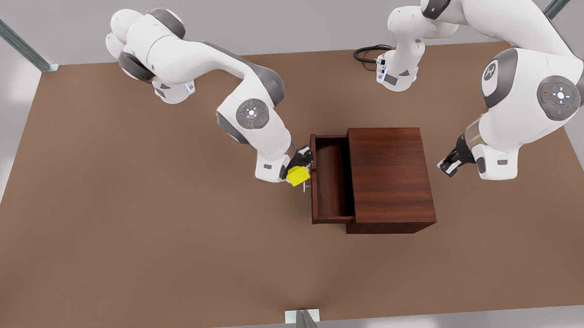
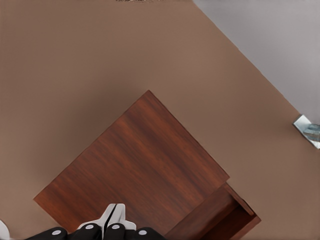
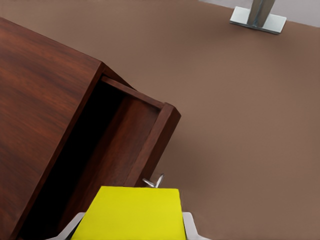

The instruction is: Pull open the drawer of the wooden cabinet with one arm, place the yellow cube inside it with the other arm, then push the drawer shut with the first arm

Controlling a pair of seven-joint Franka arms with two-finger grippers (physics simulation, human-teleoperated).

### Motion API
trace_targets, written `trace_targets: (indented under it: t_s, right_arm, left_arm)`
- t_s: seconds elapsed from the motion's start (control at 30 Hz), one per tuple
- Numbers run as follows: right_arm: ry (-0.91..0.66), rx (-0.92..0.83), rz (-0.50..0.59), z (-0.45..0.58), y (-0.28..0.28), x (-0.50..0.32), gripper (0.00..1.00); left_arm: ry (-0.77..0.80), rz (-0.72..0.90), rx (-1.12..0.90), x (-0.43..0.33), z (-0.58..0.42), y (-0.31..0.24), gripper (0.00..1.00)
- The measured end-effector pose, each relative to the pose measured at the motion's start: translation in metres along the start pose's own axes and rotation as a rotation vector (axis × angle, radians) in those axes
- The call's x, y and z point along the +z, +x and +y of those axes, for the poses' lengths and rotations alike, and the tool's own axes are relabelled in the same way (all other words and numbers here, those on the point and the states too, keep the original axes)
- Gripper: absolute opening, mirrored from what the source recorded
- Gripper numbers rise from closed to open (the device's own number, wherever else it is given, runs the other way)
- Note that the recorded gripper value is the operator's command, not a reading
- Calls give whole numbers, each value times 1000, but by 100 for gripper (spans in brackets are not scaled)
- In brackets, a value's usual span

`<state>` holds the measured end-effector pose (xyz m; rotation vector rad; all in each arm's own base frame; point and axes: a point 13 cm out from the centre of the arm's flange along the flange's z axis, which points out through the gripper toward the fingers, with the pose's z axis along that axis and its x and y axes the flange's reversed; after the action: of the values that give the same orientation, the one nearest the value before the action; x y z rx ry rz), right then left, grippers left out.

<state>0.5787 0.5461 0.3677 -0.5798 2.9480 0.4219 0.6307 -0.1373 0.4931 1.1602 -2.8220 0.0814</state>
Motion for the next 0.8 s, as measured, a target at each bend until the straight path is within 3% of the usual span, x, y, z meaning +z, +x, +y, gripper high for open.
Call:
trace_targets:
  t_s: [0.2, 0.4, 0.47, 0.5, 0.53, 0.67, 0.8]
  right_arm:
    - [-68, 186, -78, 63, -8, 41, 55]
    - [-105, 360, -56, 85, 1, 87, 56]
    - [-102, 420, -32, 81, 5, 109, 65]
    - [-99, 448, -28, 78, 5, 114, 90]
    - [-95, 475, -27, 74, 4, 116, 100]
    - [-75, 568, -50, 52, -7, 107, 100]
    - [10, 647, -221, -50, -45, -70, 100]
  left_arm:
    - [38, -20, -132, -4, -12, 0, 21]
    - [44, -19, -260, 3, -23, 7, 21]
    - [40, -15, -285, 9, -32, 17, 21]
    - [40, -14, -302, 10, -35, 20, 21]
    - [38, -12, -321, 13, -36, 21, 21]
    - [37, -7, -383, 22, -47, 29, 21]
    - [25, 10, -375, 48, -90, 96, 21]
